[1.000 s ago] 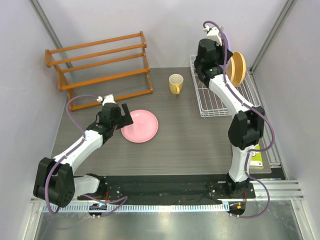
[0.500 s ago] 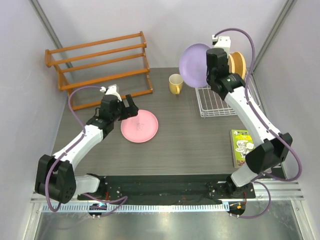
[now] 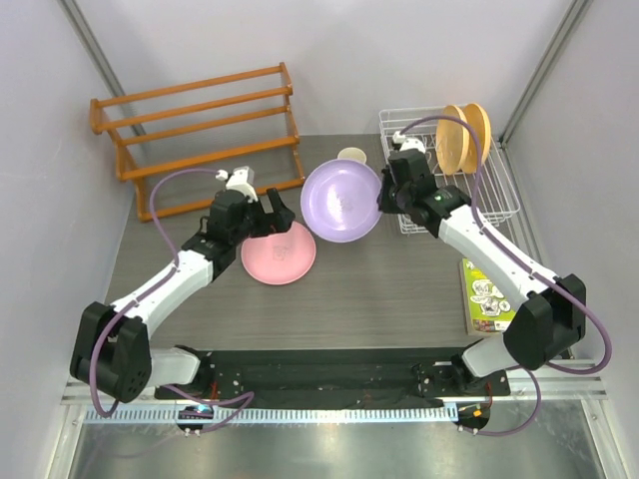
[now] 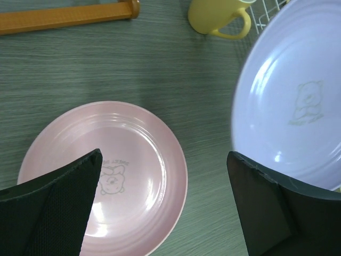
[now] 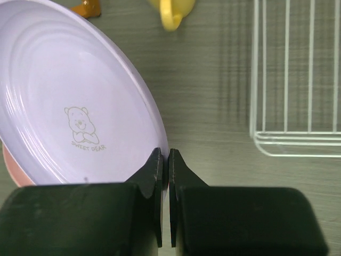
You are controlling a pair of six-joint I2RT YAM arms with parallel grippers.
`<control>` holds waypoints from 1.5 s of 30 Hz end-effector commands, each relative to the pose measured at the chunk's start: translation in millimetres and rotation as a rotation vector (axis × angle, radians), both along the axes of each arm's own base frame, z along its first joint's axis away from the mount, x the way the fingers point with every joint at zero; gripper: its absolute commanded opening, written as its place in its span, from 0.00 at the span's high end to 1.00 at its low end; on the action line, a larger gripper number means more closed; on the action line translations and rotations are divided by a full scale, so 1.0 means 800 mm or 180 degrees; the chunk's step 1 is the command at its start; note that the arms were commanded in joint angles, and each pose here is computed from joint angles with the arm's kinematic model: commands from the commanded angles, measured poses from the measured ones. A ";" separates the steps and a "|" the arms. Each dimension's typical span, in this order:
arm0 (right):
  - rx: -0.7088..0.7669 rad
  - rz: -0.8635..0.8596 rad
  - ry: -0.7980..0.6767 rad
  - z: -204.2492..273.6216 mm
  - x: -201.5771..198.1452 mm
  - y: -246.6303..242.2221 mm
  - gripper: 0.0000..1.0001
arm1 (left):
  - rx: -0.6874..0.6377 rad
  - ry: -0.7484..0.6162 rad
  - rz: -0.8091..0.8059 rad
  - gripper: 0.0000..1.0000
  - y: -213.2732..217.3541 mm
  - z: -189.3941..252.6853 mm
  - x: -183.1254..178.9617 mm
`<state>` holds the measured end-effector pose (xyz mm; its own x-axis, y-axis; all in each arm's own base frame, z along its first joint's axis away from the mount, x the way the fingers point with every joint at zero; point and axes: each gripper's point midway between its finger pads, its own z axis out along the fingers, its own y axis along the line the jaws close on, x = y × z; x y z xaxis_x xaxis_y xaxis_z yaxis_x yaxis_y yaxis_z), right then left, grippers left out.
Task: Unload the plates from the dish rack
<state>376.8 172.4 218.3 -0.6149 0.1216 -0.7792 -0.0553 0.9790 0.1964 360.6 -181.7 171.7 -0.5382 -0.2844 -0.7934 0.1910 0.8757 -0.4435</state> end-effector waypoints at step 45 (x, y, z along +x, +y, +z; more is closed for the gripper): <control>0.0292 -0.0017 -0.0103 -0.014 -0.009 0.023 0.33 | 0.0806 0.0492 0.0961 1.00 0.095 -0.065 -0.028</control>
